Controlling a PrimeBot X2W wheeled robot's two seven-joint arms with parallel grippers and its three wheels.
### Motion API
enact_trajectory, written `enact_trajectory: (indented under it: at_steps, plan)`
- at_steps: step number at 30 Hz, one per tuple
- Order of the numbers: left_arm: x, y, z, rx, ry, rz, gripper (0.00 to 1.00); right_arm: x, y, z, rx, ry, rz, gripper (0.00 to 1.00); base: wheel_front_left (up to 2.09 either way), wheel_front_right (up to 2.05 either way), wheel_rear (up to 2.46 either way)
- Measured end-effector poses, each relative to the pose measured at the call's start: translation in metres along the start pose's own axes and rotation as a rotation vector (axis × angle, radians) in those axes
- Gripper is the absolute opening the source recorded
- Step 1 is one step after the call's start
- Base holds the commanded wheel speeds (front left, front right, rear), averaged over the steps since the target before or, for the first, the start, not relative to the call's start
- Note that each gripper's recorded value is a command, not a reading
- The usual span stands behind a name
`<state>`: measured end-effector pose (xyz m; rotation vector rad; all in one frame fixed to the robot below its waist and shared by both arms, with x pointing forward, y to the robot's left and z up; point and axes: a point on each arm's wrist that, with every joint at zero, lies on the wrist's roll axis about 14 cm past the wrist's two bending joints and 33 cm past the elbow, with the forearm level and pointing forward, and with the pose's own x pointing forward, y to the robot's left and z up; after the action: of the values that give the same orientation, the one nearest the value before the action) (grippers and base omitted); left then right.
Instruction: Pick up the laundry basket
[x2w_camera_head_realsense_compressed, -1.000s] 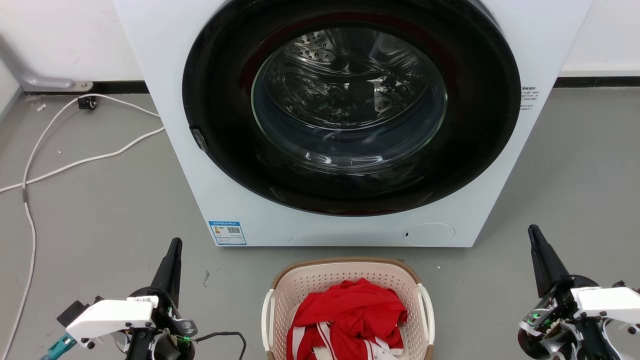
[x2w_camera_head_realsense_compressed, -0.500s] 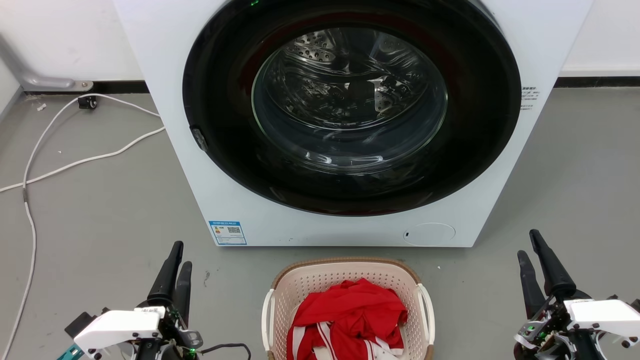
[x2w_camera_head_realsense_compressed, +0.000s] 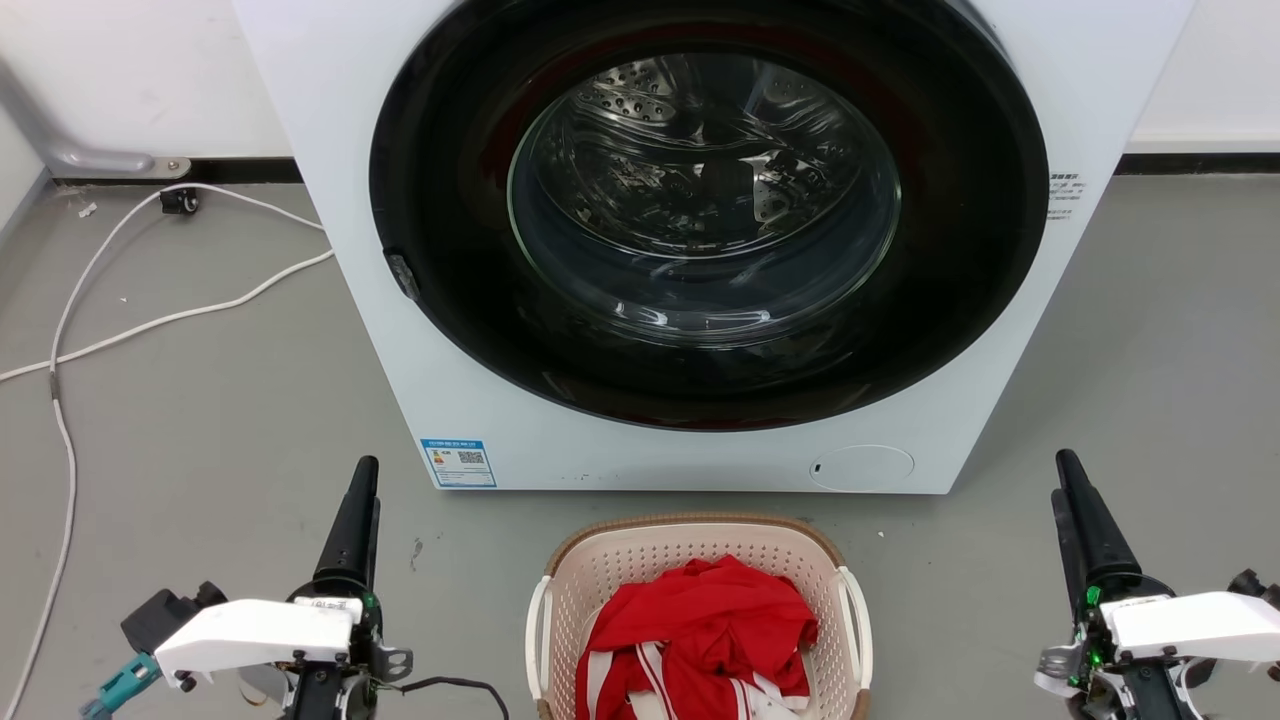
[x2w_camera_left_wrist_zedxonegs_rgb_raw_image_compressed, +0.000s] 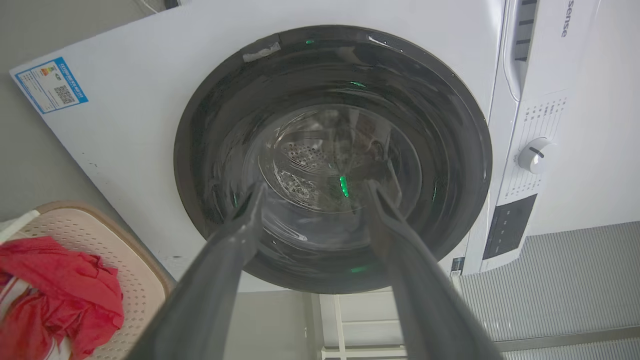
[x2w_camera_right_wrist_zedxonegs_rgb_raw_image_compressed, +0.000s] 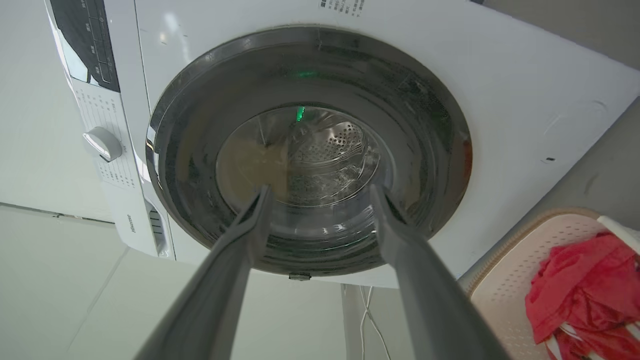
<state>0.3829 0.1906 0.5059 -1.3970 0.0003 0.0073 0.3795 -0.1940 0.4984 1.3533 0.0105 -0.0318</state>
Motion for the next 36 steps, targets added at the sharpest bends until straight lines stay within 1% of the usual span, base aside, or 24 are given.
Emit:
enact_trajectory:
  at_steps: [9, 21, 22, 36]
  plan:
    - [0.004, -0.014, -0.001, 0.228, -0.006, -0.041, 1.00, 0.000, 0.008, 0.001, -0.273, -0.006, 0.026, 1.00, 0.00, 0.00, 0.00]
    - [0.006, -0.019, -0.004, 0.512, 0.002, -0.068, 1.00, 0.002, 0.024, -0.005, -0.559, 0.010, 0.079, 1.00, 0.00, 0.00, 0.00]
    - [0.007, -0.021, -0.005, 0.550, 0.001, -0.075, 1.00, 0.002, 0.025, -0.007, -0.599, 0.016, 0.083, 1.00, 0.00, 0.00, 0.00]
    - [0.009, -0.023, -0.009, 0.774, 0.003, -0.098, 1.00, 0.000, 0.032, -0.010, -0.831, 0.026, 0.108, 1.00, 0.00, 0.00, 0.00]
